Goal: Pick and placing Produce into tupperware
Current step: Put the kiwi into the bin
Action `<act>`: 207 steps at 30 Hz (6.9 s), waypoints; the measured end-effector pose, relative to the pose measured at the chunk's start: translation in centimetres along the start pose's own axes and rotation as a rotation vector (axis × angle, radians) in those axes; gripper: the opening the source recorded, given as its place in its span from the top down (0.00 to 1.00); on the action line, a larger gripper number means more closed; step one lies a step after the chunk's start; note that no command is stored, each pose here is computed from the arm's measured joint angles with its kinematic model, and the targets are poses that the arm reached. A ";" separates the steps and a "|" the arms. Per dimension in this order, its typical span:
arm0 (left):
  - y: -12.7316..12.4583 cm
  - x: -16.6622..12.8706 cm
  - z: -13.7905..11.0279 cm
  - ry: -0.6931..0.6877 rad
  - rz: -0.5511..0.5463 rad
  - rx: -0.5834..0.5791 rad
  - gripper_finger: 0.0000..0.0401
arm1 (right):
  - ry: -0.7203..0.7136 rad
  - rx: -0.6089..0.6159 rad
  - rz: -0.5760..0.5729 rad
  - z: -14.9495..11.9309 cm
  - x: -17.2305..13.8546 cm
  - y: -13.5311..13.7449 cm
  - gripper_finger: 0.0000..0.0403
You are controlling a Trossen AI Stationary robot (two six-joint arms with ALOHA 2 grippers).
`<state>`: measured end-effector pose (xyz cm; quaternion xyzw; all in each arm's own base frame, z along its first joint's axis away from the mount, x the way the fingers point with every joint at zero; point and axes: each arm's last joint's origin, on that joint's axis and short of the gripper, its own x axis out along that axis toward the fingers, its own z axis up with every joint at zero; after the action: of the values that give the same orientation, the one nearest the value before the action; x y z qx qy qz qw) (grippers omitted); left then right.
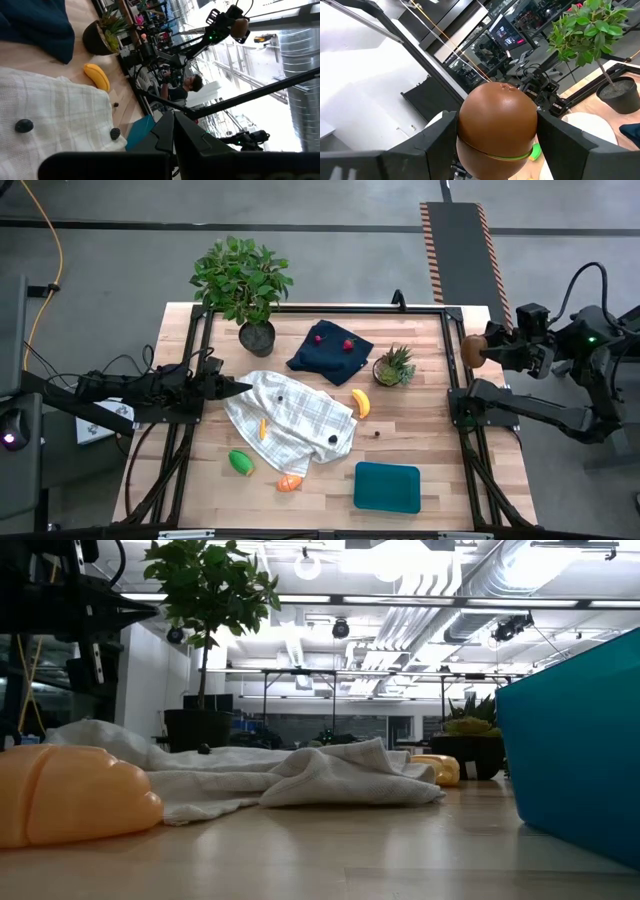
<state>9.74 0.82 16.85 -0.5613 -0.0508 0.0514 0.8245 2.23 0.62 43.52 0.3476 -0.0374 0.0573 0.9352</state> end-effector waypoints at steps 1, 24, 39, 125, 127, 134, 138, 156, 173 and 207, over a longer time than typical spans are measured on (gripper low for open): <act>0.0 0.0 0.0 0.000 0.000 0.000 1.00 | 0.000 0.000 0.000 0.0 0.0 0.0 0.40; 0.0 0.0 0.0 0.000 0.000 0.000 1.00 | 0.026 -0.001 0.026 -0.1 0.0 0.1 0.40; 0.0 0.0 0.0 0.000 0.000 -0.015 1.00 | 0.085 0.002 0.085 -0.2 0.0 0.2 0.40; 0.0 0.0 -0.1 0.023 -0.007 0.065 1.00 | 0.445 -0.123 -0.215 -4.3 18.4 -5.9 0.40; 0.0 0.0 -0.1 0.023 -0.007 0.065 1.00 | 0.461 -0.108 -0.203 -5.0 18.5 -5.3 0.40; 0.0 0.0 -0.1 0.030 -0.009 0.064 1.00 | 0.563 -0.039 -0.215 -7.6 17.9 -3.2 0.40; 0.0 0.0 -0.1 0.031 -0.008 0.065 1.00 | 0.604 -0.009 -0.256 -9.0 17.3 -2.2 0.40; 0.0 0.0 -0.4 0.114 -0.034 0.117 1.00 | 0.796 0.155 -0.483 -18.0 21.8 -1.7 0.40; -0.1 0.0 -0.4 0.132 -0.059 0.212 1.00 | 0.922 0.316 -0.684 -23.4 25.0 -1.0 0.40; -0.1 0.0 -0.4 0.131 -0.062 0.252 1.00 | 1.070 0.500 -1.046 -31.6 24.4 -1.8 0.40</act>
<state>9.77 0.40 16.78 -0.4535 -0.0076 -0.0049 0.8912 27.62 21.91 21.16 0.4453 0.6000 -0.2239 0.6258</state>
